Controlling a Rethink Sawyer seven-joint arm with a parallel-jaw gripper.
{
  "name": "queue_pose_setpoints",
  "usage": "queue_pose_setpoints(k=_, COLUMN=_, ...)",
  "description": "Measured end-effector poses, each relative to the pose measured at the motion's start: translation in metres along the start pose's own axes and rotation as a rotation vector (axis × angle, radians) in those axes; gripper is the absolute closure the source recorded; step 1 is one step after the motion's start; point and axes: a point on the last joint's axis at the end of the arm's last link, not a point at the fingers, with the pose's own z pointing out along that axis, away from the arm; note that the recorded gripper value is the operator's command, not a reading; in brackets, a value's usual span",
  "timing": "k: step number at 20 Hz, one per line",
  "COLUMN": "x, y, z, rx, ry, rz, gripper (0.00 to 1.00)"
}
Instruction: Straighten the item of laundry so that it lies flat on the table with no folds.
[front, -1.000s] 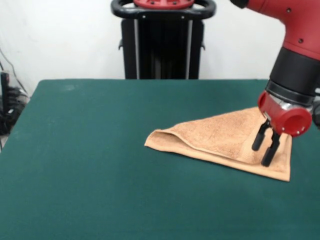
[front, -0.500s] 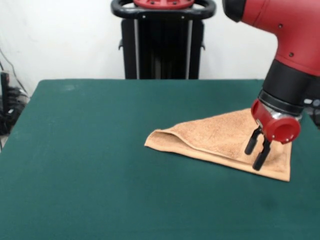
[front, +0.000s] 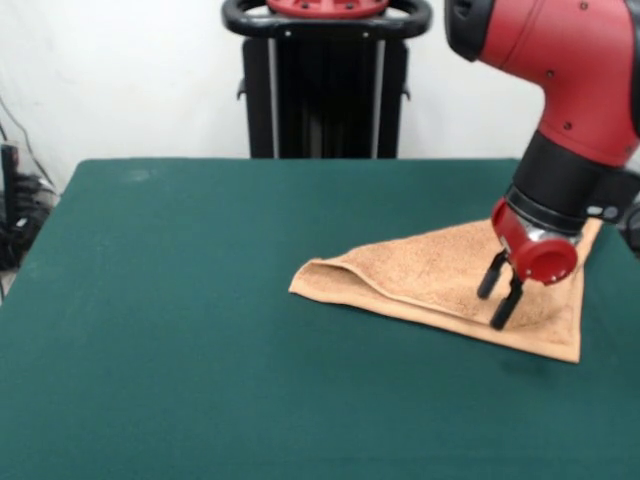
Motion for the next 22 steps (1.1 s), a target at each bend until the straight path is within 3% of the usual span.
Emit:
queue_pose_setpoints(k=6, x=-0.003, y=-0.015, z=0.008, rx=0.033, ry=0.0, rz=0.011, gripper=0.0)
queue_pose_setpoints(k=13, x=0.009, y=-0.033, z=0.022, rx=0.068, ry=0.036, rz=0.025, gripper=0.0)
queue_pose_setpoints(k=14, x=0.01, y=-0.033, z=0.025, rx=0.062, ry=0.055, rz=0.041, gripper=1.0)
queue_pose_setpoints(k=22, x=0.004, y=-0.033, z=0.023, rx=0.064, ry=0.099, rz=0.088, gripper=1.0)
